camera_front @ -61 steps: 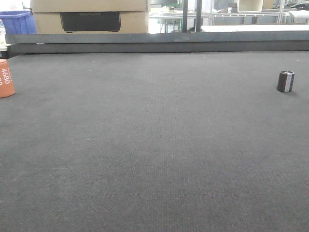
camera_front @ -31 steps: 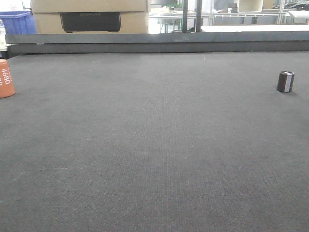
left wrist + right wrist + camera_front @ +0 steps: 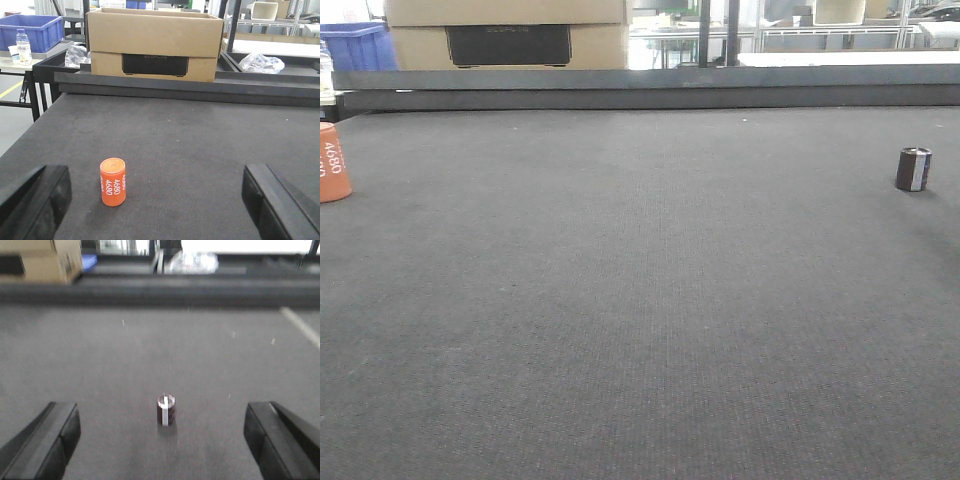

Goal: Place cylindrical capacitor in blue bin on shelf

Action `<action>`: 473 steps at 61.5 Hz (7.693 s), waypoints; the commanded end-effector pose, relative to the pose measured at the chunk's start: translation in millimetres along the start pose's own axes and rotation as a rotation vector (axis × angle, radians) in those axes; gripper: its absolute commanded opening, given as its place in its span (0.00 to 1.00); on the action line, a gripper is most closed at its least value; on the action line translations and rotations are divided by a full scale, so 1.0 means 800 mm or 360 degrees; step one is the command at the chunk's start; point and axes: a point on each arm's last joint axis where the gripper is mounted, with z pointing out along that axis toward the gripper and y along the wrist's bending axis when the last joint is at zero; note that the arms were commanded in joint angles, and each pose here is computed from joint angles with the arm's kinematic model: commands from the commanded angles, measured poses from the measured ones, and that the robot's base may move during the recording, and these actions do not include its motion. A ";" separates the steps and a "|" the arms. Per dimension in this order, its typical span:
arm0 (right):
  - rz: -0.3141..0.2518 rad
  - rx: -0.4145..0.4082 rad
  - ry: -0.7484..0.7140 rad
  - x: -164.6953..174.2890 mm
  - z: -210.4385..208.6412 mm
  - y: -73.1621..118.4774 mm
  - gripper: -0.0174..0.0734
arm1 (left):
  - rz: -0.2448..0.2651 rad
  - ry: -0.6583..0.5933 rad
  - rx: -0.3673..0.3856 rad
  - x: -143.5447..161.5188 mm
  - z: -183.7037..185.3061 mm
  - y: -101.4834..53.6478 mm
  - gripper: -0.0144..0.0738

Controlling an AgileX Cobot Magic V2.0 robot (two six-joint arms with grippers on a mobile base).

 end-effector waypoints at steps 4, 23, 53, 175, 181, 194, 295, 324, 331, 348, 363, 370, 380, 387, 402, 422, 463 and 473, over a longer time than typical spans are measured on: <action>-0.0078 0.0029 -0.0013 0.023 0.056 -0.003 0.82 | -0.0014 -0.0049 0.0013 -0.006 0.000 -0.001 0.85; -0.0112 0.0100 -0.0158 0.099 0.156 -0.011 0.82 | -0.0014 -0.0049 0.0013 -0.006 0.000 -0.001 0.85; -0.0089 0.0179 -0.0055 0.125 0.270 -0.036 0.82 | -0.0014 -0.0055 0.0013 -0.006 0.000 -0.001 0.85; -0.0057 0.0078 -0.0146 -0.083 0.098 -0.014 0.01 | -0.0169 0.0111 -0.0295 0.187 0.322 0.038 0.85; -0.0057 0.0076 -0.0163 -0.088 0.090 -0.013 0.01 | -0.0198 0.0159 -0.0347 0.197 0.340 0.052 0.85; -0.0057 0.0075 -0.0168 -0.090 0.087 -0.013 0.01 | -0.0200 0.0233 -0.0354 0.211 0.377 0.063 0.85; -0.0049 0.0005 0.0455 -0.096 0.076 -0.006 0.01 | 0.0091 0.0730 -0.0109 0.050 0.337 0.034 0.04; -0.0133 -0.0143 0.0590 -0.099 0.007 0.020 0.01 | 0.0167 0.0869 -0.0026 -0.075 0.178 0.003 0.04; -0.0156 -0.0201 0.0557 -0.088 -0.020 0.029 0.01 | 0.0194 0.0837 0.0054 -0.088 0.143 -0.014 0.04; -0.0176 -0.0276 0.0335 -0.075 -0.096 0.030 0.01 | 0.0201 0.0708 0.0131 -0.081 0.060 -0.021 0.04; -0.0170 -0.0299 0.0046 -0.090 -0.159 0.025 0.01 | 0.0162 0.0472 0.0150 -0.096 -0.010 -0.017 0.04; -0.0165 -0.0310 -0.0074 -0.094 -0.181 0.023 0.01 | 0.0159 0.0397 0.0149 -0.102 -0.029 -0.015 0.04; -0.0158 -0.0309 -0.0170 -0.098 -0.192 0.021 0.01 | 0.0159 0.0380 0.0149 -0.103 -0.032 -0.015 0.04; -0.0142 -0.0318 -0.0183 -0.099 -0.193 0.022 0.01 | 0.0159 0.0380 0.0149 -0.103 -0.032 -0.015 0.04; -0.0141 -0.0318 -0.0187 -0.100 -0.193 0.022 0.01 | 0.0165 0.0376 0.0144 -0.103 -0.032 -0.015 0.04; -0.0141 -0.0318 -0.0190 -0.100 -0.193 0.022 0.01 | 0.0167 0.0375 0.0142 -0.103 -0.032 -0.015 0.04; -0.0141 -0.0318 -0.0193 -0.100 -0.193 0.022 0.01 | 0.0167 0.0375 0.0142 -0.103 -0.032 -0.015 0.04; -0.0141 -0.0318 -0.0193 -0.100 -0.193 0.022 0.01 | 0.0167 0.0375 0.0142 -0.103 -0.032 -0.015 0.04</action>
